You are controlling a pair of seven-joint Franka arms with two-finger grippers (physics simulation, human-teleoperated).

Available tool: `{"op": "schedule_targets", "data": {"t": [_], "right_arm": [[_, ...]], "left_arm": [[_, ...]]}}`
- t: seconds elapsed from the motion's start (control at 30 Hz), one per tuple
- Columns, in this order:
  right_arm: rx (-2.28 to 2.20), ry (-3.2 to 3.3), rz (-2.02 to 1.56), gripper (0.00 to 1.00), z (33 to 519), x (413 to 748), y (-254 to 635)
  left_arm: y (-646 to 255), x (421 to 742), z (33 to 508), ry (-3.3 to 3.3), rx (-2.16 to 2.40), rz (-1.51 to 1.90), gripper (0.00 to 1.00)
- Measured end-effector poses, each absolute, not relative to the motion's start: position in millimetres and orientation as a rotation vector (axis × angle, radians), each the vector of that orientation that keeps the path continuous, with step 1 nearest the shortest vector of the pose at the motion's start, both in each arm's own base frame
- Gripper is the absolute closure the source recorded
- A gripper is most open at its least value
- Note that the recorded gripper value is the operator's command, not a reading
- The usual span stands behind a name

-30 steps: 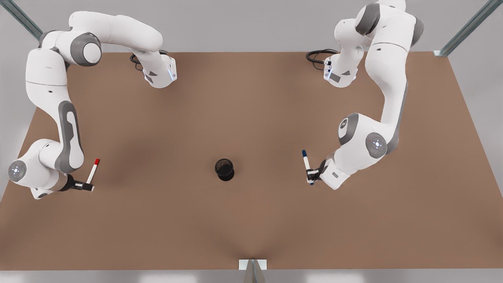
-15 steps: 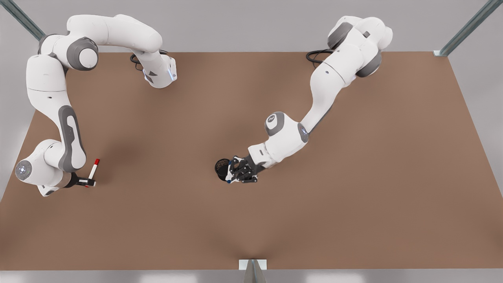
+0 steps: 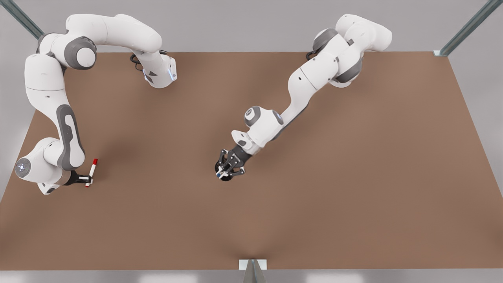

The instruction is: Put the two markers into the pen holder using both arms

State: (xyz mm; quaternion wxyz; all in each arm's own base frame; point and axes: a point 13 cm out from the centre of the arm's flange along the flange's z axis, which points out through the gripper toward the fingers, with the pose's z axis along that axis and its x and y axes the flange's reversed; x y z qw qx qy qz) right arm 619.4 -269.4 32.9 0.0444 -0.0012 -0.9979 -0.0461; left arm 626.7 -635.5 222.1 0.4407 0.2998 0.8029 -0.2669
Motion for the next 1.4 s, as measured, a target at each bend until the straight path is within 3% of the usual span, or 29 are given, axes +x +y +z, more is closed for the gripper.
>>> {"op": "schedule_targets", "data": {"t": [0.03, 0.07, 0.1, 0.23, 0.37, 0.4, 0.43, 0.5, 0.53, 0.67, 0.73, 0.8, 0.9, 0.97, 1.23, 1.4], "right_arm": [[0.003, -3.05, -0.142, 0.75, 34, 620, -269], [0.008, -3.051, -0.144, 0.76, 34, 620, -270], [0.013, -3.052, -0.147, 0.76, 35, 620, -270], [0.046, -3.104, -0.213, 0.76, 61, 636, -257], [0.104, -3.161, -0.259, 0.76, 105, 656, -240], [0.127, -3.172, -0.259, 0.76, 119, 661, -233], [0.163, -3.189, -0.276, 0.76, 137, 669, -219], [0.26, -3.223, -0.339, 0.76, 170, 687, -179], [0.32, -3.233, -0.375, 0.75, 185, 696, -153], [0.599, -3.268, -0.526, 0.75, 242, 727, -33], [0.73, -3.274, -0.575, 0.75, 260, 735, 28], [0.86, -3.28, -0.631, 0.75, 281, 740, 95], [1.002, -3.277, -0.723, 0.75, 297, 734, 178], [1.086, -3.258, -0.797, 0.75, 297, 716, 229], [1.298, -3.309, -1.03, 0.75, 284, 650, 375], [1.345, -3.443, -1.204, 0.75, 331, 657, 424]], "left_arm": [[-637, 625, 222, 1.979, 0.759, -0.648, 0.68], [-639, 623, 222, 1.965, 0.773, -0.636, 0.3], [-643, 619, 223, 1.952, 0.789, -0.626, 0.0], [-659, 599, 224, 1.907, 0.844, -0.596, 0.0], [-654, 605, 236, 1.874, 0.849, -0.564, 0.0], [-644, 618, 247, 1.876, 0.822, -0.561, 0.0], [-614, 651, 271, 1.893, 0.763, -0.564, 0.0], [-505, 745, 321, 1.906, 0.762, -0.419, 0.0], [-464, 775, 342, 1.917, 0.826, -0.343, 0.0], [-282, 828, 377, 2.221, 0.944, -0.081, 0.0], [-168, 818, 405, 2.438, 0.847, 0.026, 0.0], [-113, 783, 444, 2.583, 0.752, 0.018, 0.0], [-66, 684, 456, 2.798, 0.677, -0.13, 0.0], [-57, 646, 448, 2.901, 0.652, -0.125, 0.0], [-47, 621, 408, 3.124, 0.516, -0.004, 0.0], [-42, 616, 396, 3.183, 0.407, 0.013, 0.0]]}}
